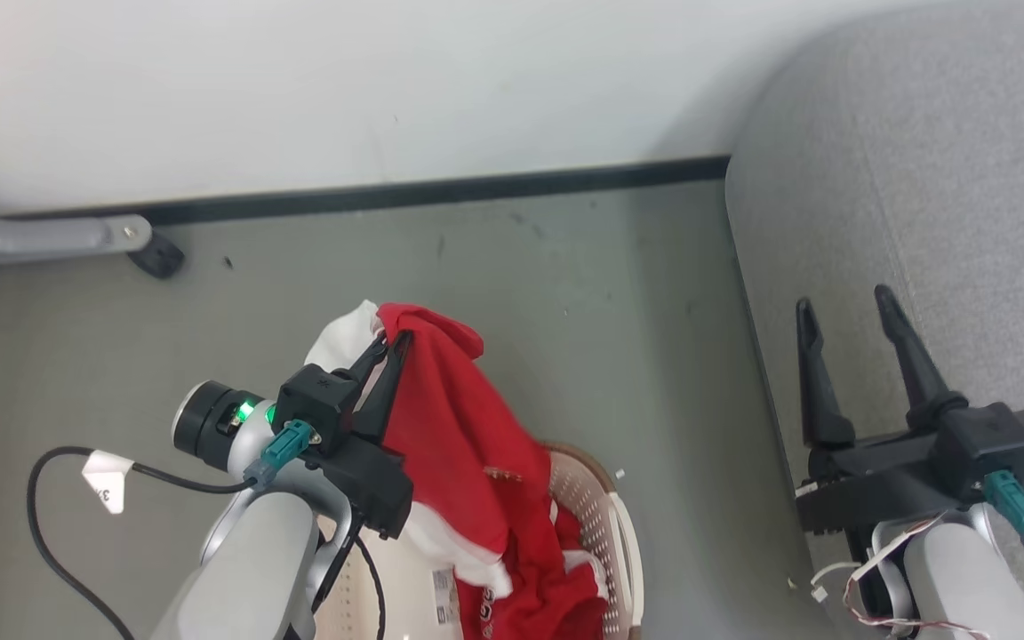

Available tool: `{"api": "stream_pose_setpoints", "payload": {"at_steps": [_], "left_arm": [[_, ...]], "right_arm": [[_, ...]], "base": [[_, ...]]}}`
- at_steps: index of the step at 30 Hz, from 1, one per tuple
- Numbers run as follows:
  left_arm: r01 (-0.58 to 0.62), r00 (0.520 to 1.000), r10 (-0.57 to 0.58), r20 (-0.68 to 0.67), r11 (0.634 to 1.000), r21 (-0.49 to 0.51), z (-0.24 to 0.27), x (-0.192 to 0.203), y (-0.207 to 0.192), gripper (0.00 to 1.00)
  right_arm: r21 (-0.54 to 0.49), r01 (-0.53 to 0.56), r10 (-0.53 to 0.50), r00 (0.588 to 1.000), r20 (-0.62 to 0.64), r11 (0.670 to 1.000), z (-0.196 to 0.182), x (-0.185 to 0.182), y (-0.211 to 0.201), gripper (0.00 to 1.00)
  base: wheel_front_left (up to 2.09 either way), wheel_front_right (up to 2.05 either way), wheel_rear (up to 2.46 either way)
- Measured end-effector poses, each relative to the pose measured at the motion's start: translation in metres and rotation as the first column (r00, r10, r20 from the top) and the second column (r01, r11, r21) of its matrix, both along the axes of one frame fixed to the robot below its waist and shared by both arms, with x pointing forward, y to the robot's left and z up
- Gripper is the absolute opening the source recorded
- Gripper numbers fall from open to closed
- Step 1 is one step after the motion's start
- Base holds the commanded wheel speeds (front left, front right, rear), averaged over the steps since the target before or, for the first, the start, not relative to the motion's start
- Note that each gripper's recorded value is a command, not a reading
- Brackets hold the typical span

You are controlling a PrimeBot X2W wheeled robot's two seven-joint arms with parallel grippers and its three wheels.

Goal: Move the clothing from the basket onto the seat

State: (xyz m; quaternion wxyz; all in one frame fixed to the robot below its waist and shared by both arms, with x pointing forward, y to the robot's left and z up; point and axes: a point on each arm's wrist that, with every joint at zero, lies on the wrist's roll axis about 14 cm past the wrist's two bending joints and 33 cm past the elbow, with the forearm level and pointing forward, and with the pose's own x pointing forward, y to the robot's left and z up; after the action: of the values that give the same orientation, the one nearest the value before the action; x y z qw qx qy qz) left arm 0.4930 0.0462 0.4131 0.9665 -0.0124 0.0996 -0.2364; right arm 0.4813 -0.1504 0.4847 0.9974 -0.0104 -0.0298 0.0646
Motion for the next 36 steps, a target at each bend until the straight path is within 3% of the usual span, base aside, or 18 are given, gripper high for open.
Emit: {"api": "stream_pose_setpoints", "payload": {"at_steps": [18, 36], "left_arm": [[0.057, 0.957, -0.037, 0.288, 0.996, -0.064, 0.132, -0.028, -0.014, 0.00], [0.200, 0.940, -0.167, 0.297, 0.976, -0.085, 0.154, -0.049, -0.060, 0.00]], "right_arm": [[0.017, -0.120, 0.118, 0.989, 0.090, 0.993, 0.050, -0.046, 0.037, 1.00], [-0.013, -0.275, 0.275, 0.960, 0.048, 0.961, 0.039, -0.059, 0.076, 1.00]], "base": [[0.00, 0.00, 0.00], [0.00, 0.00, 0.00]]}}
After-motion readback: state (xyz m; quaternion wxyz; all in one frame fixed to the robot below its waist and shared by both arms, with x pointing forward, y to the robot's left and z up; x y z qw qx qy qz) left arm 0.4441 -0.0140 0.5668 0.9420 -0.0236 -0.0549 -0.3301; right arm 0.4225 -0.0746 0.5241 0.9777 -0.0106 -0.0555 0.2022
